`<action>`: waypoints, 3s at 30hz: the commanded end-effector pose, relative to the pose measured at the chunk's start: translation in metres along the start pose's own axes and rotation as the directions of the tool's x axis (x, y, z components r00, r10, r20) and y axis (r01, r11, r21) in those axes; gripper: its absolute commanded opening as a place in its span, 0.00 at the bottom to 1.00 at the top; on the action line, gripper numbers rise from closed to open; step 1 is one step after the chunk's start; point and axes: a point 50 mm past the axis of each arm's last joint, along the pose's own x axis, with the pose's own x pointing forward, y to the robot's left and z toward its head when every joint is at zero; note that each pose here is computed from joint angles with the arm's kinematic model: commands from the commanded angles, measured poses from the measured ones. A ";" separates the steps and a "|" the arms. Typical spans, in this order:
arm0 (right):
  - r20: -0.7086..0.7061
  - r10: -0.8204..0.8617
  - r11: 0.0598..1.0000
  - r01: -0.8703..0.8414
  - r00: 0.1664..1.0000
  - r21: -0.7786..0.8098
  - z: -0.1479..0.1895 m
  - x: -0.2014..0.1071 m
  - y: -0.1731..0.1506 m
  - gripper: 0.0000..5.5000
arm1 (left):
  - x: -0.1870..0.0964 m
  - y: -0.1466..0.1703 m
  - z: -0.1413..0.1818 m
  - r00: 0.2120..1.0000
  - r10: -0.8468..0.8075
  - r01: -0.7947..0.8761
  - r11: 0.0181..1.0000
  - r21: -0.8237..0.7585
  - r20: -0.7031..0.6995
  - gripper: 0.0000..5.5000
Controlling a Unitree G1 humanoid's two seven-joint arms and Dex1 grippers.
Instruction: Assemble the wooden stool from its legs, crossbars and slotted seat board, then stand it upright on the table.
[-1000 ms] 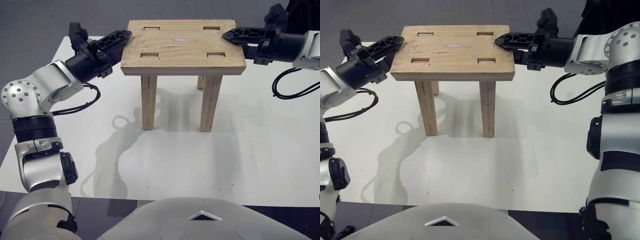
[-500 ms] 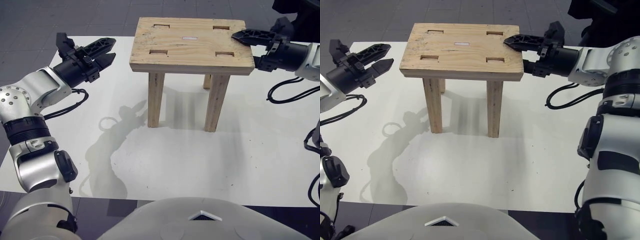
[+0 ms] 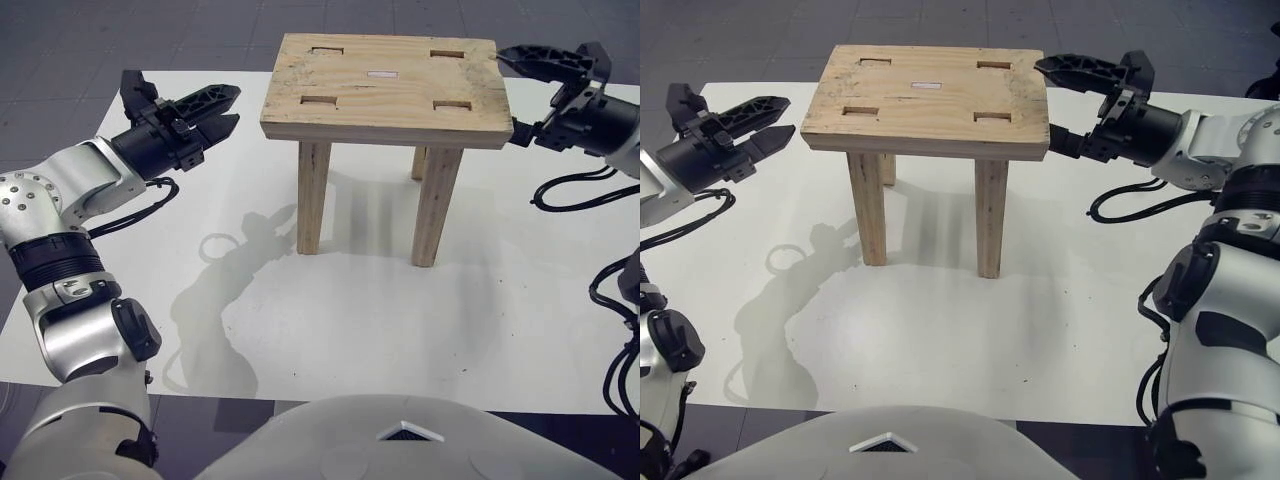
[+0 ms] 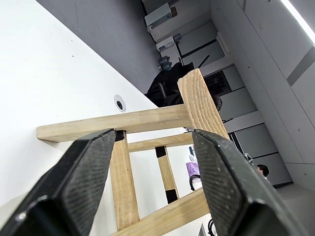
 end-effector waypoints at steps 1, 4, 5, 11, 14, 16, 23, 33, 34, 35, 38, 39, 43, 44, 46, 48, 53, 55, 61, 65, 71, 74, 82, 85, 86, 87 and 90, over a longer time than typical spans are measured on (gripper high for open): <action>0.023 -0.065 0.998 0.066 0.998 -0.017 -0.002 -0.021 -0.001 0.92 | -0.002 0.000 0.000 1.000 0.002 -0.002 1.000 0.012 -0.004 0.52; 0.031 -0.150 0.988 0.151 0.988 -0.042 -0.002 -0.035 0.000 0.92 | -0.006 0.001 0.001 1.000 0.007 -0.007 1.000 0.021 0.005 0.52; 0.035 -0.195 0.979 0.196 0.980 -0.051 -0.002 -0.040 -0.001 0.92 | -0.007 0.001 0.001 1.000 0.004 -0.004 1.000 0.025 0.006 0.52; 0.230 -0.216 0.901 0.284 0.949 -0.328 0.030 -0.034 0.036 0.89 | -0.012 -0.020 0.006 0.994 -0.031 0.004 0.972 0.235 0.109 0.52; 0.299 -0.100 0.807 0.253 0.949 -0.534 0.035 -0.007 0.073 0.79 | -0.012 -0.030 0.008 0.962 0.013 -0.138 0.885 0.444 0.274 0.52; 0.303 -0.068 0.753 0.248 0.950 -0.609 0.027 0.012 0.083 0.74 | -0.013 -0.039 0.011 0.928 0.012 -0.222 0.822 0.525 0.374 0.52; 0.433 -0.115 0.455 0.435 0.894 -0.777 -0.010 0.065 0.071 0.51 | 0.020 -0.117 0.021 0.866 -0.094 -0.376 0.527 0.763 0.491 0.52; 0.497 -0.053 0.241 0.495 0.866 -0.835 -0.038 0.090 0.054 0.21 | 0.089 -0.130 -0.039 0.949 -0.017 -0.246 0.589 0.770 0.316 0.52; 0.509 -0.058 0.233 0.507 0.859 -0.830 -0.036 0.090 0.052 0.17 | 0.091 -0.131 -0.037 0.943 -0.025 -0.254 0.589 0.767 0.332 0.52; 0.521 -0.041 0.214 0.517 0.853 -0.829 -0.032 0.090 0.055 0.14 | 0.092 -0.138 -0.030 0.928 -0.070 -0.266 0.561 0.784 0.365 0.52; 0.545 0.090 0.165 0.527 0.834 -0.834 -0.018 0.100 0.086 0.04 | 0.089 -0.176 -0.005 0.856 -0.241 -0.312 0.466 0.828 0.458 0.52; 0.539 0.171 0.138 0.522 0.824 -0.842 -0.013 0.106 0.107 0.02 | 0.086 -0.196 0.003 0.818 -0.317 -0.332 0.423 0.843 0.481 0.52; 0.501 0.413 0.063 0.525 0.760 -0.849 -0.001 0.113 0.179 0.02 | 0.070 -0.252 0.018 0.705 -0.511 -0.381 0.311 0.871 0.491 0.52; 0.497 0.432 0.056 0.527 0.753 -0.848 0.000 0.113 0.186 0.02 | 0.069 -0.257 0.019 0.694 -0.525 -0.386 0.307 0.870 0.493 0.52; 0.495 0.416 0.060 0.520 0.763 -0.852 0.000 0.115 0.182 0.02 | 0.070 -0.253 0.016 0.715 -0.505 -0.373 0.310 0.874 0.484 0.52; 0.492 0.306 0.094 0.488 0.815 -0.868 -0.005 0.121 0.150 0.02 | 0.080 -0.223 0.011 0.780 -0.400 -0.347 0.362 0.865 0.480 0.52; 0.379 -0.165 0.291 0.412 0.911 -0.864 -0.052 0.120 0.003 0.02 | 0.108 -0.064 -0.048 0.927 0.160 -0.360 0.637 0.682 0.340 0.52; 0.344 -0.321 0.323 0.444 0.882 -0.836 -0.074 0.101 -0.044 0.02 | 0.097 -0.002 -0.103 0.903 0.395 -0.411 0.682 0.605 0.168 0.52; 0.415 -0.323 0.349 0.515 0.851 -0.783 -0.052 0.092 -0.040 0.02 | 0.074 0.010 -0.128 0.877 0.476 -0.414 0.675 0.611 0.069 0.52; 0.412 -0.302 0.377 0.505 0.859 -0.776 -0.050 0.096 -0.033 0.02 | 0.075 0.004 -0.111 0.880 0.455 -0.430 0.648 0.628 0.133 0.52; 0.457 -0.178 0.373 0.490 0.871 -0.788 -0.044 0.098 0.001 0.02 | 0.083 -0.040 -0.058 0.901 0.222 -0.428 0.606 0.671 0.374 0.52; 0.591 -0.057 0.309 0.577 0.805 -0.756 -0.029 0.089 0.026 0.02 | 0.072 -0.079 -0.042 0.884 0.022 -0.392 0.581 0.714 0.467 0.52; 0.782 0.089 0.248 0.746 0.617 -0.618 -0.011 0.058 0.072 0.02 | 0.012 -0.110 -0.029 0.665 -0.147 -0.600 0.480 0.641 0.732 0.52; 0.874 0.051 0.163 0.859 0.483 -0.485 -0.002 0.029 0.062 0.02 | -0.004 -0.085 -0.030 0.611 -0.068 -0.717 0.376 0.588 0.789 0.52; 0.893 0.034 0.111 0.887 0.448 -0.449 -0.001 0.022 0.057 0.02 | -0.007 -0.076 -0.033 0.604 -0.038 -0.739 0.349 0.577 0.796 0.52; 0.902 -0.004 0.056 0.901 0.431 -0.430 -0.005 0.015 0.043 0.02 | -0.009 -0.062 -0.041 0.611 0.001 -0.750 0.322 0.578 0.792 0.52; 0.891 -0.182 -0.039 0.902 0.417 -0.430 -0.036 -0.005 -0.014 0.02 | -0.011 -0.020 -0.070 0.651 0.112 -0.740 0.312 0.596 0.751 0.52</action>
